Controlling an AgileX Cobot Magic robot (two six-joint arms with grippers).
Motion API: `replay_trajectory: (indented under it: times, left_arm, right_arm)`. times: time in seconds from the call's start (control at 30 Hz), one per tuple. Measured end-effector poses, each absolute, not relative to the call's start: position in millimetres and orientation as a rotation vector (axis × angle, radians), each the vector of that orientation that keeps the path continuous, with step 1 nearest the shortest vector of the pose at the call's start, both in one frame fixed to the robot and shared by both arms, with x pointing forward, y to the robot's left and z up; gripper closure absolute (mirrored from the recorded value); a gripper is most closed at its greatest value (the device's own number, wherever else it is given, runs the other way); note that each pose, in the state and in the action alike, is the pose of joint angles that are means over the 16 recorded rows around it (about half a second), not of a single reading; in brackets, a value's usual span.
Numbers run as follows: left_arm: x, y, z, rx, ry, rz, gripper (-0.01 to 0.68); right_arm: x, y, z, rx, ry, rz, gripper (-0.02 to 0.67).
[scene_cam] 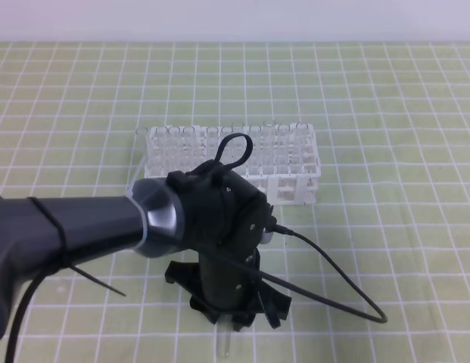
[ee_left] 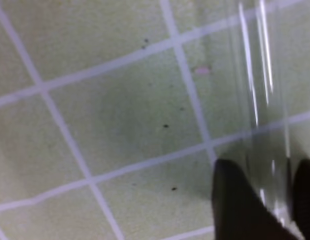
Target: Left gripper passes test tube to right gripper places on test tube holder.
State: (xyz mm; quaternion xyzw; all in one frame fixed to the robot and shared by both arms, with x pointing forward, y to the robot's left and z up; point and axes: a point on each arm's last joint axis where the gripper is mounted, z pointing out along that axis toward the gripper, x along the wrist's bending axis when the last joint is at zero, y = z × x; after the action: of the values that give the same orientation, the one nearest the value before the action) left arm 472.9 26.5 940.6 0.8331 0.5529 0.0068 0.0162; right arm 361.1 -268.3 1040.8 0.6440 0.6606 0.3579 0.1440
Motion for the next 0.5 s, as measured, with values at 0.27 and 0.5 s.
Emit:
replay_trajectory:
  times: [0.27, 0.5]
  left_arm:
    - [472.3, 29.4, 940.3, 2.653, 1.682, 0.041, 0.560]
    - [471.0, 32.4, 946.9, 2.710, 1.602, 0.056, 0.586]
  right_arm:
    - [361.1, -268.3, 1040.8, 1.856, 1.905, 1.031, 0.671]
    - [360.9, -268.2, 1040.7, 1.856, 1.907, 1.030, 0.671]
